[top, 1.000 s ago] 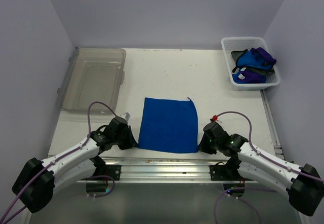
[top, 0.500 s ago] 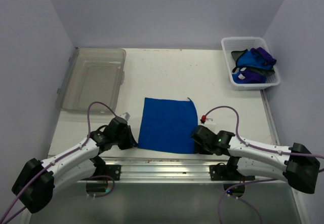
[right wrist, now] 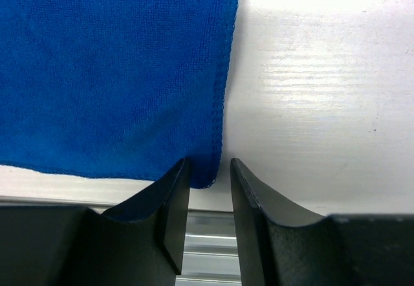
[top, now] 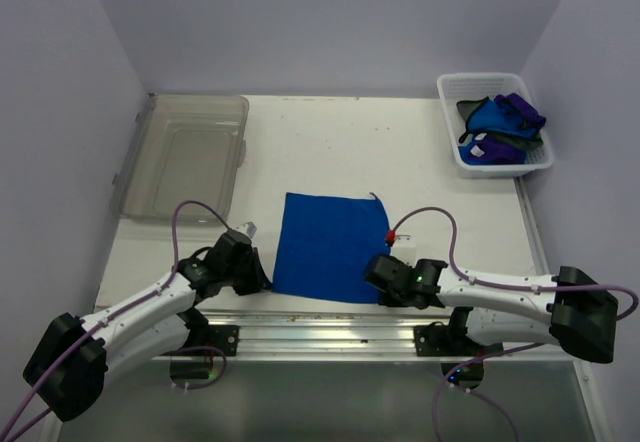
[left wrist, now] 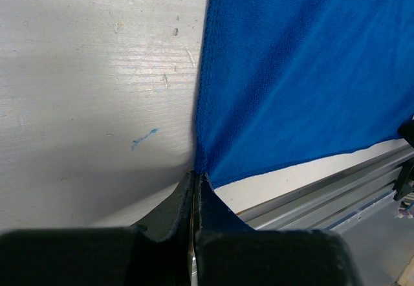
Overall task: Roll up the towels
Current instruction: Flatten the towel
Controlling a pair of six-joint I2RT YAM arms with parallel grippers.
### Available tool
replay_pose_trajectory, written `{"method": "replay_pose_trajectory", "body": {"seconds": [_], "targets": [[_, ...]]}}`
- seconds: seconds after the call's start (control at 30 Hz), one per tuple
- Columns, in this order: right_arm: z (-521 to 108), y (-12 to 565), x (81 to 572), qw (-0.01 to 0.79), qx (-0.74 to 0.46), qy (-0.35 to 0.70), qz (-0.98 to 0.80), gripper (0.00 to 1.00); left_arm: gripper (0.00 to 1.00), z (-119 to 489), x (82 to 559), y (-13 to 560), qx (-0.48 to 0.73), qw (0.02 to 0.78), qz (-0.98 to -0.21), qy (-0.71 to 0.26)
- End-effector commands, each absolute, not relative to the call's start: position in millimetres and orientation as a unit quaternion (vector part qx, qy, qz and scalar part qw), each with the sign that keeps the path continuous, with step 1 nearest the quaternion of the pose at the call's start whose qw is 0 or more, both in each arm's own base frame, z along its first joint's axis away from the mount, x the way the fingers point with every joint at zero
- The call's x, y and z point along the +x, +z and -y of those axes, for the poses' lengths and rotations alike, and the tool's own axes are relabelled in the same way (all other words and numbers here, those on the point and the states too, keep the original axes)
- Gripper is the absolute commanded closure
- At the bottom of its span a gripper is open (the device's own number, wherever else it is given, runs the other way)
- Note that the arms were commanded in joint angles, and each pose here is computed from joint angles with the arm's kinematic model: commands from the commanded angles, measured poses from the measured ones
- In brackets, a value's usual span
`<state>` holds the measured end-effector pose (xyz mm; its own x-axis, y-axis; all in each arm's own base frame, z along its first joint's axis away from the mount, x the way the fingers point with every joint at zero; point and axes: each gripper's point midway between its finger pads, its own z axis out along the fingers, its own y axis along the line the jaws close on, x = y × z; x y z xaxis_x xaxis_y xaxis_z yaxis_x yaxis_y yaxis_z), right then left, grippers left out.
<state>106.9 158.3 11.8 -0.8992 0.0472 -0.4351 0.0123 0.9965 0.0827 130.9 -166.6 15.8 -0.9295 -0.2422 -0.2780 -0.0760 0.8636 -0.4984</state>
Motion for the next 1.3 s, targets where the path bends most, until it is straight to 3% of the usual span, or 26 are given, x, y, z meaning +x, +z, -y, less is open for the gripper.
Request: {"method": "replay_pose_trajectory", "body": {"seconds": [0.0,0.27,0.47,0.6,0.9,1.1,1.27], "targets": [[-163.5,2.9,102.7,0.213,0.046,0.051,-0.975,0.67,1.0,162.8,129.0,14.3,-0.083,0.17,-0.953,-0.238],[-157.6,3.9,104.1,0.225,0.069,0.057,-0.97,1.0,1.0,162.9,128.6,15.3,-0.079,0.171,-0.952,-0.24],[-152.5,41.9,120.7,0.276,0.08,0.057,-0.956,1.0,1.0,166.9,138.3,34.3,-0.075,0.192,-0.947,-0.248],[-152.3,105.5,148.3,0.355,0.079,0.068,-0.929,1.0,1.0,170.3,162.7,74.2,-0.068,0.241,-0.937,-0.244],[-141.9,261.2,195.2,0.505,0.073,0.082,-0.856,1.0,1.0,194.9,229.1,251.6,-0.041,0.416,-0.855,-0.307],[-122.0,306.7,188.6,0.531,0.074,0.109,-0.837,1.0,1.0,186.0,215.5,304.6,-0.03,0.461,-0.819,-0.341],[-114.9,306.9,174.1,0.512,0.061,0.132,-0.847,1.0,1.0,176.7,182.9,321.5,-0.016,0.471,-0.791,-0.39]]}}
